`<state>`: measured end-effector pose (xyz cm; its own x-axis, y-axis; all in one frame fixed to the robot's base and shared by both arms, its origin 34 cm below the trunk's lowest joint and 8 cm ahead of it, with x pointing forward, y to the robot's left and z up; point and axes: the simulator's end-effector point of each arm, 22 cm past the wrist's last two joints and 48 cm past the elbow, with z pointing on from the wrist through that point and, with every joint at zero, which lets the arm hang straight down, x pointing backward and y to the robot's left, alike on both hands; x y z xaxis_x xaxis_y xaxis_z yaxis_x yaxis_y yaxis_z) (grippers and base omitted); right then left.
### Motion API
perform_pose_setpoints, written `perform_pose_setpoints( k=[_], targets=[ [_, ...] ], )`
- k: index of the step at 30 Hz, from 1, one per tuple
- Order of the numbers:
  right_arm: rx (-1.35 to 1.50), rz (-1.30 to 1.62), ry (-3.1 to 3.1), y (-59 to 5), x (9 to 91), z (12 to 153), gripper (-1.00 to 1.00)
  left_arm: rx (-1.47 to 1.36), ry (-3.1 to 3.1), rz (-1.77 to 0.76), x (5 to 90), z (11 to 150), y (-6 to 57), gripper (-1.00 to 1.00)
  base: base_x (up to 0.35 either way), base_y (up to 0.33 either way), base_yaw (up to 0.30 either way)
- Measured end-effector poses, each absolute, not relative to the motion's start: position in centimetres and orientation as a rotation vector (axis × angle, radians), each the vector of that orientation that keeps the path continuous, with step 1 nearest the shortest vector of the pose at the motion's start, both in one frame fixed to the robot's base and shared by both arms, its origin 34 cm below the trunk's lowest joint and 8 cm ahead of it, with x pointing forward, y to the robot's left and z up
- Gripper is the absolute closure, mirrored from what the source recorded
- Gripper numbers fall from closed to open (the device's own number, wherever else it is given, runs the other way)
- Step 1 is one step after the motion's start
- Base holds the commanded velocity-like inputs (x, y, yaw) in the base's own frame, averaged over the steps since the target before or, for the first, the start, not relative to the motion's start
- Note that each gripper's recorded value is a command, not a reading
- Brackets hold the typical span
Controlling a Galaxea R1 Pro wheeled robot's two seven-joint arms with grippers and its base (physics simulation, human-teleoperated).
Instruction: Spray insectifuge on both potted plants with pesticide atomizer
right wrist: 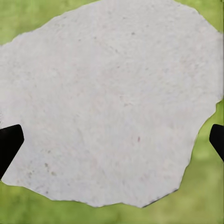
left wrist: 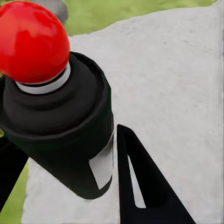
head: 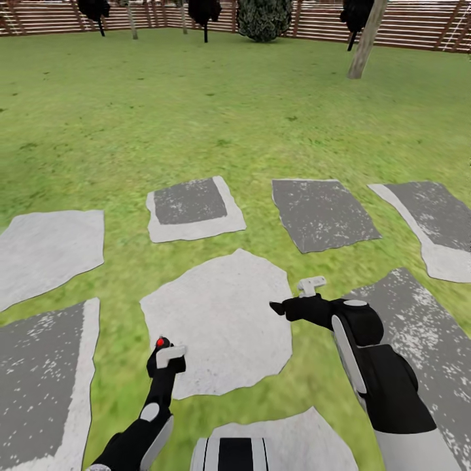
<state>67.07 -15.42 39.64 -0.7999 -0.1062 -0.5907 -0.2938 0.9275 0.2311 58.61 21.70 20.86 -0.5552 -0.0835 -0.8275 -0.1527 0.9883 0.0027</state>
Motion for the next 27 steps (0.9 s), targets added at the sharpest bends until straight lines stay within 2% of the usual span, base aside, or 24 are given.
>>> perform_pose_setpoints(
  k=[27],
  targets=[
    [-0.295, 0.391, 2.378, -15.6, 67.8, 46.5, -1.0, -0.126, 2.048, -0.009, 67.2, 34.3, 18.4, 1.0, 0.0, 0.0, 0.0]
  ],
)
